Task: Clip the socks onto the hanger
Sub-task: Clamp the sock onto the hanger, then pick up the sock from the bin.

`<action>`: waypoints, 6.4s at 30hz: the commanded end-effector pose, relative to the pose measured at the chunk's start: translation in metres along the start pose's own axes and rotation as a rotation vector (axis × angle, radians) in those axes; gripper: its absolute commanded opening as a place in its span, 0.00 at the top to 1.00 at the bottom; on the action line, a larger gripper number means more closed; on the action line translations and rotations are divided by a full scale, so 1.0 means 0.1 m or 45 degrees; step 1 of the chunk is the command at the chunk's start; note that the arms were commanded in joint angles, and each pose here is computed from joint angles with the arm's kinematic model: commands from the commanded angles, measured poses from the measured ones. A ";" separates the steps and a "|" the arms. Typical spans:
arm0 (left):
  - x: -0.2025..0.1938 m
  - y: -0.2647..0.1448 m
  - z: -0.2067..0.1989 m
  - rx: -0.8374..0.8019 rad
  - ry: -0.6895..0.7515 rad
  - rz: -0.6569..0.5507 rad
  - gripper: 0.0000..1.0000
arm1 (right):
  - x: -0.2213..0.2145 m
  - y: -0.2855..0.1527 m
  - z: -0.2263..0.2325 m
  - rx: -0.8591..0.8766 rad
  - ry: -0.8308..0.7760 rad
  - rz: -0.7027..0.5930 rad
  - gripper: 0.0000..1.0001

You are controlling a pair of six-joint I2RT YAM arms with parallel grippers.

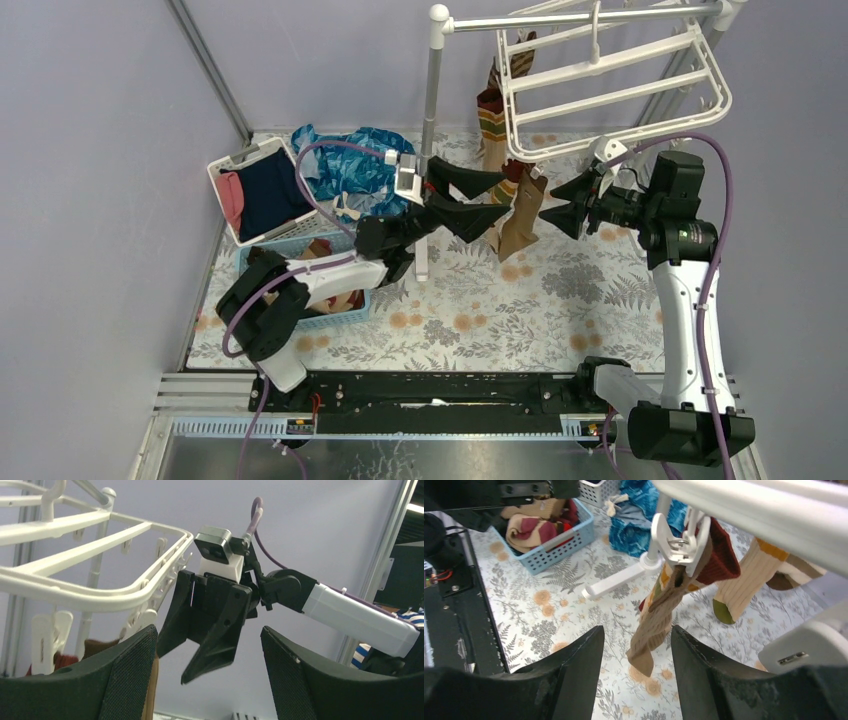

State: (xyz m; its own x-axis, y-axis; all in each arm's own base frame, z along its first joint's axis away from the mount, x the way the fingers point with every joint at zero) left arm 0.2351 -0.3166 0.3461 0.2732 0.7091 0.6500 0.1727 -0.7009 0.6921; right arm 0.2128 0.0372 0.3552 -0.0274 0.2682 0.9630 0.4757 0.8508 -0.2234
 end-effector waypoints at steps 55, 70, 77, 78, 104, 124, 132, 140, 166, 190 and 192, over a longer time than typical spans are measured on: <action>0.50 -2.35 -0.49 1.800 0.217 0.567 0.02 | -1.36 -0.34 0.30 -0.076 0.225 0.350 0.00; 0.45 -2.76 0.02 2.727 0.603 0.706 0.52 | -1.33 -0.18 0.32 -0.006 0.207 0.456 0.00; 0.38 -2.93 0.27 2.790 0.683 0.623 0.51 | -1.36 -0.14 0.32 0.016 0.214 0.471 0.00; 0.36 -2.95 0.32 2.793 0.697 0.627 0.51 | -1.35 -0.13 0.32 0.019 0.213 0.471 0.00; 0.44 -2.76 0.30 2.737 0.508 0.661 1.00 | -1.31 -0.13 0.36 0.040 0.205 0.422 0.00; 0.98 -2.13 -0.69 1.767 0.356 0.650 1.00 | -1.30 -0.10 0.44 0.160 0.159 0.327 0.00; 1.10 -1.85 -0.90 1.420 0.349 0.686 1.00 | -1.26 -0.10 0.52 0.232 0.097 0.269 0.00; 1.10 -1.59 -1.03 1.072 0.274 0.735 1.00 | -1.25 -0.10 0.56 0.275 0.052 0.232 0.00; 0.45 -0.99 -0.92 0.286 0.025 0.879 1.00 | -0.78 -0.11 0.71 0.407 -0.204 -0.070 0.00; 0.43 -2.87 0.06 2.719 0.567 0.605 0.31 | -1.08 -0.05 0.65 0.372 -0.077 0.039 0.00; 0.40 -2.86 0.12 2.738 0.573 0.596 0.34 | -1.08 -0.05 0.65 0.371 -0.075 0.040 0.00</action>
State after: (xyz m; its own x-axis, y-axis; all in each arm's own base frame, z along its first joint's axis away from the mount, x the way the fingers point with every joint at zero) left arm 0.1982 -0.0964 0.1709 0.5707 0.2565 0.7800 0.7311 0.2737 -0.6250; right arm 0.1582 0.0320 0.2417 -0.0779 0.3138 0.9463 0.2065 0.9337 -0.2926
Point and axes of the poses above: each gripper's point midway between its finger pads, its own y axis out along the fingers, its own z axis along the line the jaws close on, x = y × z, the point moved 10 cm from there along -y, back along the fingers, and after that the axes turned 6 degrees about -y, right-handed, at the moved point
